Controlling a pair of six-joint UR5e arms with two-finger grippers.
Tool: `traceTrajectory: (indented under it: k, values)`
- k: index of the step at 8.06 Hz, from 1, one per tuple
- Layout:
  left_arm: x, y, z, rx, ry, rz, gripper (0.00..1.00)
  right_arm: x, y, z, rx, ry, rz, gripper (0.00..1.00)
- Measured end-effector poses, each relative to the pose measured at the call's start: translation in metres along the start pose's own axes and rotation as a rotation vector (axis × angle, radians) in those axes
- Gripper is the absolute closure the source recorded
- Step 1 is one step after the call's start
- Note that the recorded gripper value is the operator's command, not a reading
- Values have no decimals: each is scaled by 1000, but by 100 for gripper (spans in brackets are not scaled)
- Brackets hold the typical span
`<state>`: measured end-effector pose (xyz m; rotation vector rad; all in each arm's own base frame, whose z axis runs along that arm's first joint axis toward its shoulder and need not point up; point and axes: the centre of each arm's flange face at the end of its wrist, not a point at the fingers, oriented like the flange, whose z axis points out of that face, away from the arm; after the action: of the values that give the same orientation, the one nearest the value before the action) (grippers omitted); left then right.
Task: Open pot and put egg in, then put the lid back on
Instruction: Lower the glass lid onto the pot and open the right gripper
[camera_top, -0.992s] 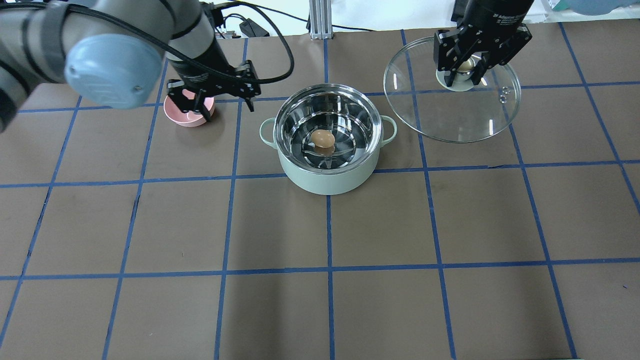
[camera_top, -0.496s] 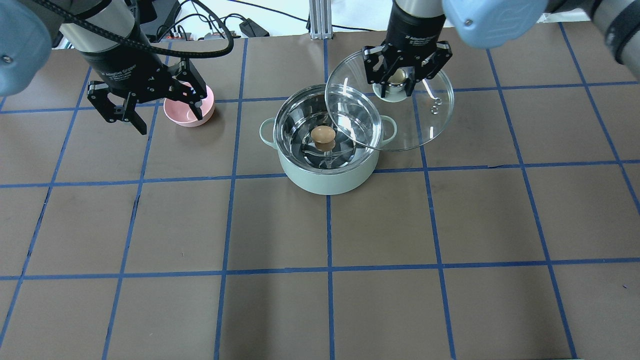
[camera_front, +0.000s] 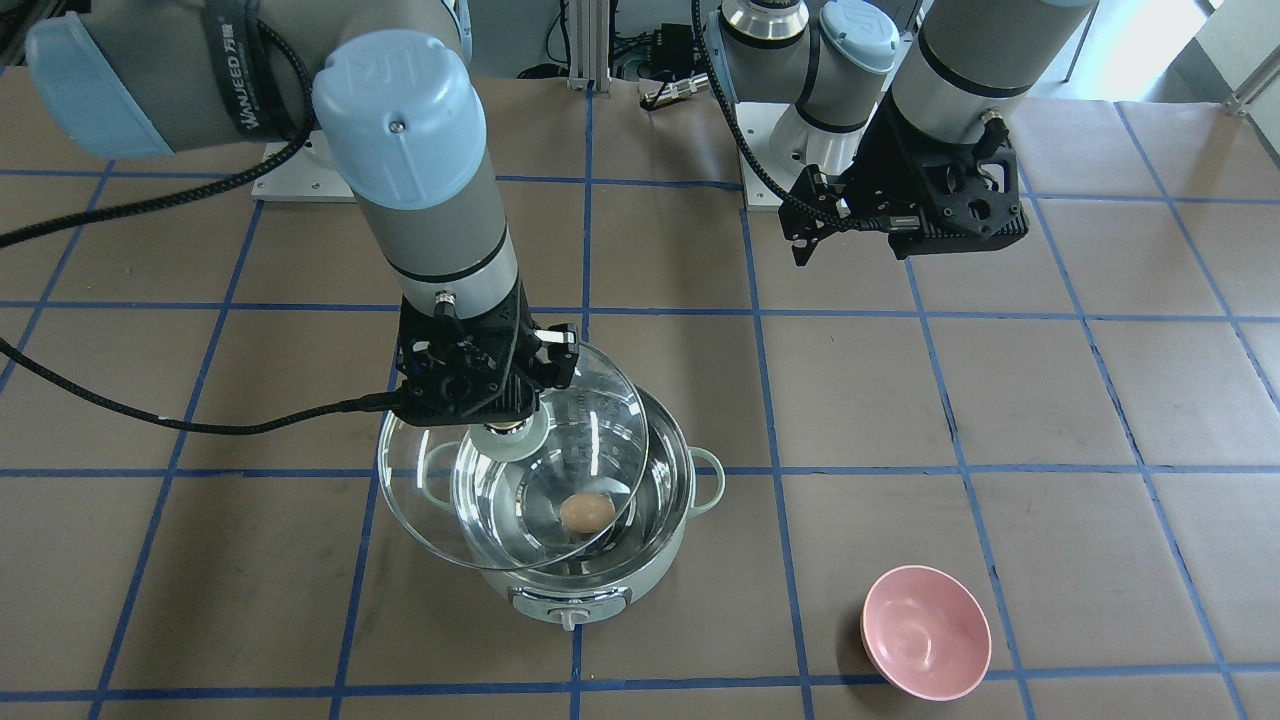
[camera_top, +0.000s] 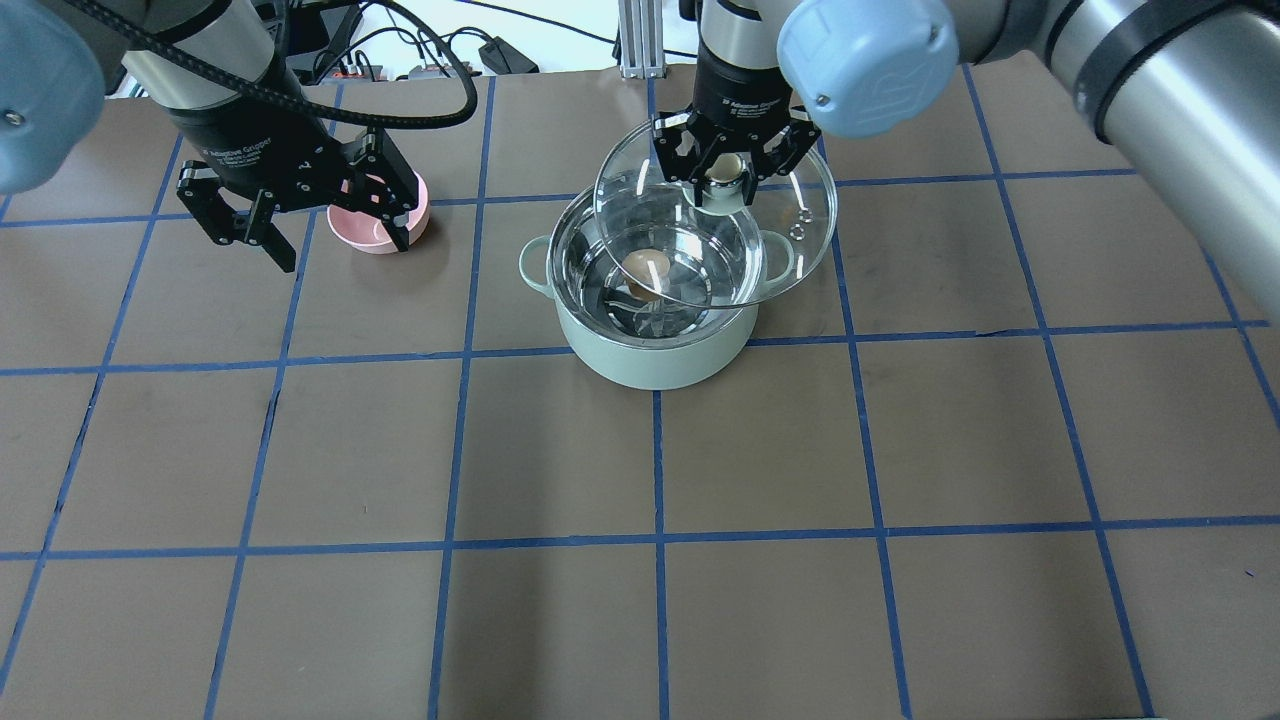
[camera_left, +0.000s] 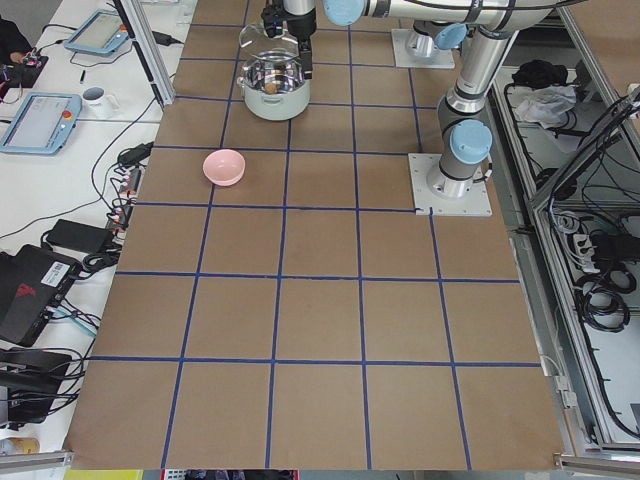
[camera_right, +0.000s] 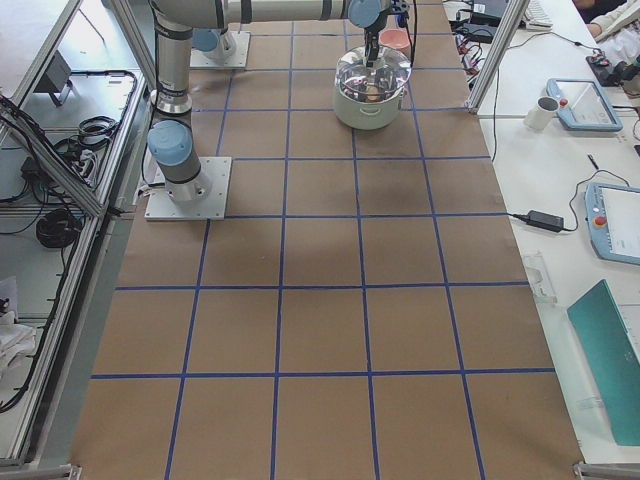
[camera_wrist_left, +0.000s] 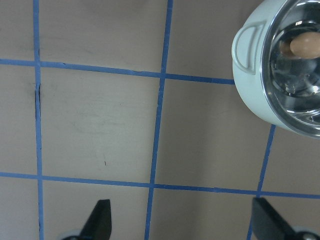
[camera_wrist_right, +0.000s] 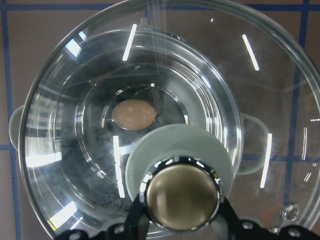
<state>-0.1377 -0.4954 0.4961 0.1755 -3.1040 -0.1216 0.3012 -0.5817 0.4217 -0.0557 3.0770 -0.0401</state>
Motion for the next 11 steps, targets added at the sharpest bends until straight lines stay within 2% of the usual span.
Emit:
traceTrajectory:
  k: [4, 8, 11]
  values:
    - [1, 3, -1, 2, 0, 82, 0, -34, -8, 38, -15, -15, 20, 100]
    - [2, 1, -8, 47, 2, 93, 0, -41, -10, 59, -44, -10, 16, 100]
    - [1, 0, -10, 59, 3, 92, 0, -42, -12, 70, -61, -4, 13, 100]
